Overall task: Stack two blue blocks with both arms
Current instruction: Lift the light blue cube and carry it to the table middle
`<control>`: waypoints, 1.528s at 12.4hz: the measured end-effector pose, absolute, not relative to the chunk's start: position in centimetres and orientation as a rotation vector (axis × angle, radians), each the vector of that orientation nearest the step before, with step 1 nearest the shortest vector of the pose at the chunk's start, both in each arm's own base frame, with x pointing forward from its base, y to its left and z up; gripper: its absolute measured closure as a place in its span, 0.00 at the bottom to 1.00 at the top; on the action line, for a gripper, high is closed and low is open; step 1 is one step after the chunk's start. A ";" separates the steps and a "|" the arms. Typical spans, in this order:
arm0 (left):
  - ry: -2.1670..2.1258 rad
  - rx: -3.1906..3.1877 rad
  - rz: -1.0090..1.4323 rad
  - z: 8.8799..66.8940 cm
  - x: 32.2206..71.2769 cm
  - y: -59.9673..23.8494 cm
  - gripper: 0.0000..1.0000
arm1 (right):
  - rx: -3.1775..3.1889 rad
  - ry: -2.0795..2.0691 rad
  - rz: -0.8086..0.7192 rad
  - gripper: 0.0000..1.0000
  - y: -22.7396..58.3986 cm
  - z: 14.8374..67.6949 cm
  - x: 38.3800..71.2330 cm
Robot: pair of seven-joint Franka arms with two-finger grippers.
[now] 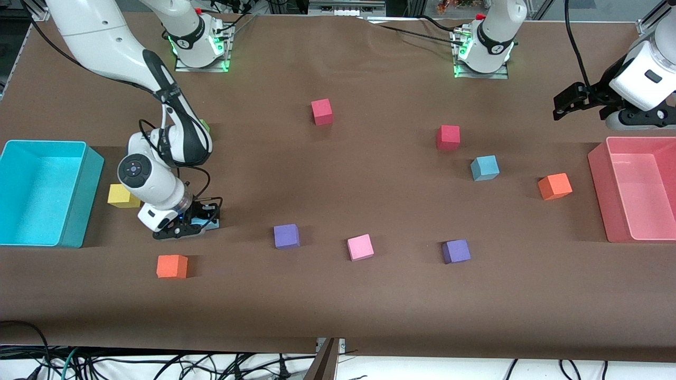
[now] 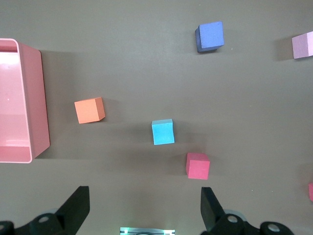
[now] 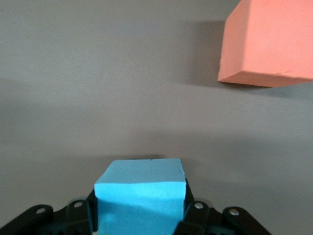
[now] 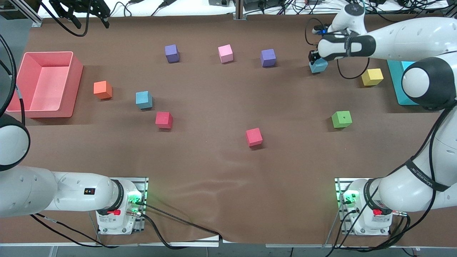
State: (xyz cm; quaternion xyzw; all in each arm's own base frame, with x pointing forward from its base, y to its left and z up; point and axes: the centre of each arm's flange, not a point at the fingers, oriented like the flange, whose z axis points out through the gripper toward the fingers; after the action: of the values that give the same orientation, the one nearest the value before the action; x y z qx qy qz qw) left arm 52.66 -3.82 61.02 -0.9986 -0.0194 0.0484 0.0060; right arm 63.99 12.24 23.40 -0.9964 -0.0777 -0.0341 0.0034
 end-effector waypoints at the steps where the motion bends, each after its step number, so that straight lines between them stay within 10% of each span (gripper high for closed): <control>1: -0.061 -3.125 0.152 61.0 52.7 -3.8 0.00 | -3.131 -0.246 -0.066 0.39 12.3 25.6 64.1; 8: -0.076 -3.125 0.157 60.8 52.8 -3.3 0.00 | -3.108 -0.264 0.107 0.41 27.1 37.2 62.5; 19: -0.075 -3.124 0.168 60.5 53.0 -3.4 0.00 | -3.090 0.072 0.006 0.41 52.8 22.7 55.2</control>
State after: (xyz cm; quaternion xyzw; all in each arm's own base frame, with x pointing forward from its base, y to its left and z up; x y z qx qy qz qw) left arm 52.99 -3.38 60.47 -0.9983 -0.0239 0.0536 0.0060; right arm 55.23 52.79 22.69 -0.9994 0.0233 0.0018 0.0256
